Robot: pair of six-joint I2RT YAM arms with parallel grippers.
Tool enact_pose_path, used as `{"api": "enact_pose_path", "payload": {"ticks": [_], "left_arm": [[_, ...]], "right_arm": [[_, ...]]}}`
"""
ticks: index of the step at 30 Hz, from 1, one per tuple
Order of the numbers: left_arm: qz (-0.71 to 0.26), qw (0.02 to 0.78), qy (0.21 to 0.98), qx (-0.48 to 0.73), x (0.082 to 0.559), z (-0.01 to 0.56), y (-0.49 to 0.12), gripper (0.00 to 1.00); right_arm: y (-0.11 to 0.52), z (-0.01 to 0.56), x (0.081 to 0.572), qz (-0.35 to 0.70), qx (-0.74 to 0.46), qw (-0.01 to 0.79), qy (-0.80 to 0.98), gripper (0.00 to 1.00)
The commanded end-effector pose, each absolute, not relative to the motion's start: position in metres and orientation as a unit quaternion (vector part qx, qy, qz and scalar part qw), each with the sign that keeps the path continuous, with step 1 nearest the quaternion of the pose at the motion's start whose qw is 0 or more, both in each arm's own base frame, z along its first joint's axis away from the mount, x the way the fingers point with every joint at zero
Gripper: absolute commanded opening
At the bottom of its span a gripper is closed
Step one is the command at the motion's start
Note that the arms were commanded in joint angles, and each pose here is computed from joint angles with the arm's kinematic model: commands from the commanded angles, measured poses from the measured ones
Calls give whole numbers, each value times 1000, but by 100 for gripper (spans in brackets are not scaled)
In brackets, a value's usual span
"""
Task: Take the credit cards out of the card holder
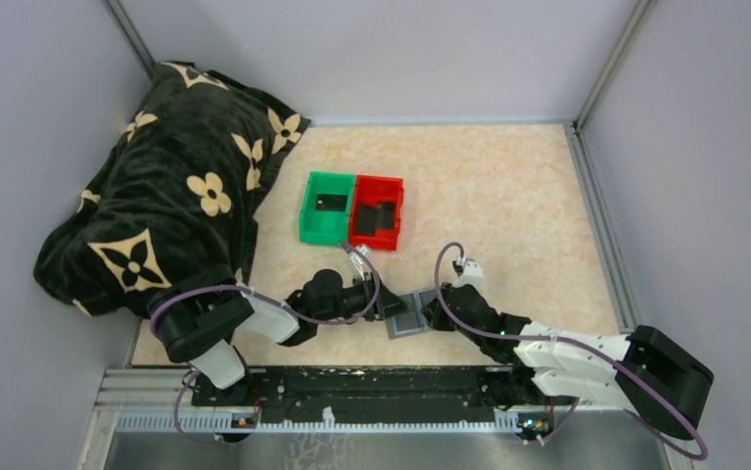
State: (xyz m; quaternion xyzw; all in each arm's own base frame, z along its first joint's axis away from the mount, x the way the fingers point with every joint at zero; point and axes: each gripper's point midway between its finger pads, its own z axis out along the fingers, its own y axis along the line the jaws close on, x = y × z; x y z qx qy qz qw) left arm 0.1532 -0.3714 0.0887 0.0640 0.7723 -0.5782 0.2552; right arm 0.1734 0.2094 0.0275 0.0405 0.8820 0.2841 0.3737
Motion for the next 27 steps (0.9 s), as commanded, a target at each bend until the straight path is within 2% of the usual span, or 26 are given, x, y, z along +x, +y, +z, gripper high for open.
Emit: {"api": "enact_pose_path", "payload": {"ticks": [1,5,8,11,27], "left_arm": [[-554,284,781,50,160,87,-357,50],[-534,292,793,35,164,80,-350,51],[-514,291,807,17,168,72,-345,59],[-499,290,816,-3,172,66,-339,61],[-488,277,828,-13,170,54,-338,61]], "right_arm": [[218,36,178,296,34,384,874,0],[219,36,178,297,33,383,874,0],[220,37,178,297,32,383,874,0],[220,38,179,295,31,385,874,0],[223,36,180,294,28,380,877,0]]}}
